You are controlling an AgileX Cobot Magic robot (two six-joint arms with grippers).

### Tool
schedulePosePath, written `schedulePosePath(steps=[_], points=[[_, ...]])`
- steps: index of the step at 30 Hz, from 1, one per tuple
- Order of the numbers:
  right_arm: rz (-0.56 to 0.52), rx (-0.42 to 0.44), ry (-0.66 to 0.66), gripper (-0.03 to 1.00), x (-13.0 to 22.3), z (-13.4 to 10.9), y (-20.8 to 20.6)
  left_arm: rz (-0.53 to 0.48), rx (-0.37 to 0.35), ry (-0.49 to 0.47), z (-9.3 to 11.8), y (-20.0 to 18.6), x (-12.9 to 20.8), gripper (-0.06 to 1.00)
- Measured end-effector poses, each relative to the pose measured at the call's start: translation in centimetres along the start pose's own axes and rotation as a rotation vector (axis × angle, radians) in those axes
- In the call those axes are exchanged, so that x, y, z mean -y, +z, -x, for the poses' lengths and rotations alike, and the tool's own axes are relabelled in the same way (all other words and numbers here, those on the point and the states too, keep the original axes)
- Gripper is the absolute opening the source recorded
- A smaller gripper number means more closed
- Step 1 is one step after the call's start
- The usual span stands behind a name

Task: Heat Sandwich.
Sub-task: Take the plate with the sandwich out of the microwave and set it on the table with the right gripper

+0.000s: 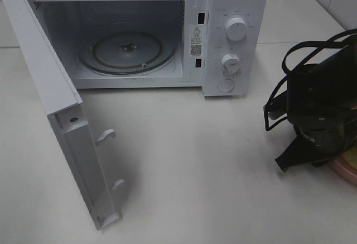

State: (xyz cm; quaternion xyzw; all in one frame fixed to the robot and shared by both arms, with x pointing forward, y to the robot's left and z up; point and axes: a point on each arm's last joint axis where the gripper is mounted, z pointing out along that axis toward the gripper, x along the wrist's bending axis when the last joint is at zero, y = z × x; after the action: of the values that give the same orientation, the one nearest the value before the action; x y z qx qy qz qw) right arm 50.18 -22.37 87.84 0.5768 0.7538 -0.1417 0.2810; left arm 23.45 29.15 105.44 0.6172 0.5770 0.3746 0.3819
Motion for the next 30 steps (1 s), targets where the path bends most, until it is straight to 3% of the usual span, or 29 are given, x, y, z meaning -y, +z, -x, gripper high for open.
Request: schedulePosePath(steps=[9,18,22,28,30], points=[[0.025,-0.034,0.016,0.38,0.0,0.9,-1.6,0.0,0.0,0.0,0.0,0.0,0.0,0.99],[0.065,-0.154,0.014,0.46,0.3,1.9,-4.2,0.0,0.0,0.0,0.0,0.0,0.0,0.99],[0.095,-0.207,0.0,0.55,0.5,2.4,-5.4,0.0,0.0,0.0,0.0,0.0,0.0,0.99],[0.149,-0.275,0.003,0.77,1.0,3.5,-7.6,0.0,0.0,0.0,0.0,0.0,0.0,0.99],[0.156,-0.285,0.009,0.79,1.1,3.6,-7.9,0.0,0.0,0.0,0.0,0.0,0.0,0.99]])
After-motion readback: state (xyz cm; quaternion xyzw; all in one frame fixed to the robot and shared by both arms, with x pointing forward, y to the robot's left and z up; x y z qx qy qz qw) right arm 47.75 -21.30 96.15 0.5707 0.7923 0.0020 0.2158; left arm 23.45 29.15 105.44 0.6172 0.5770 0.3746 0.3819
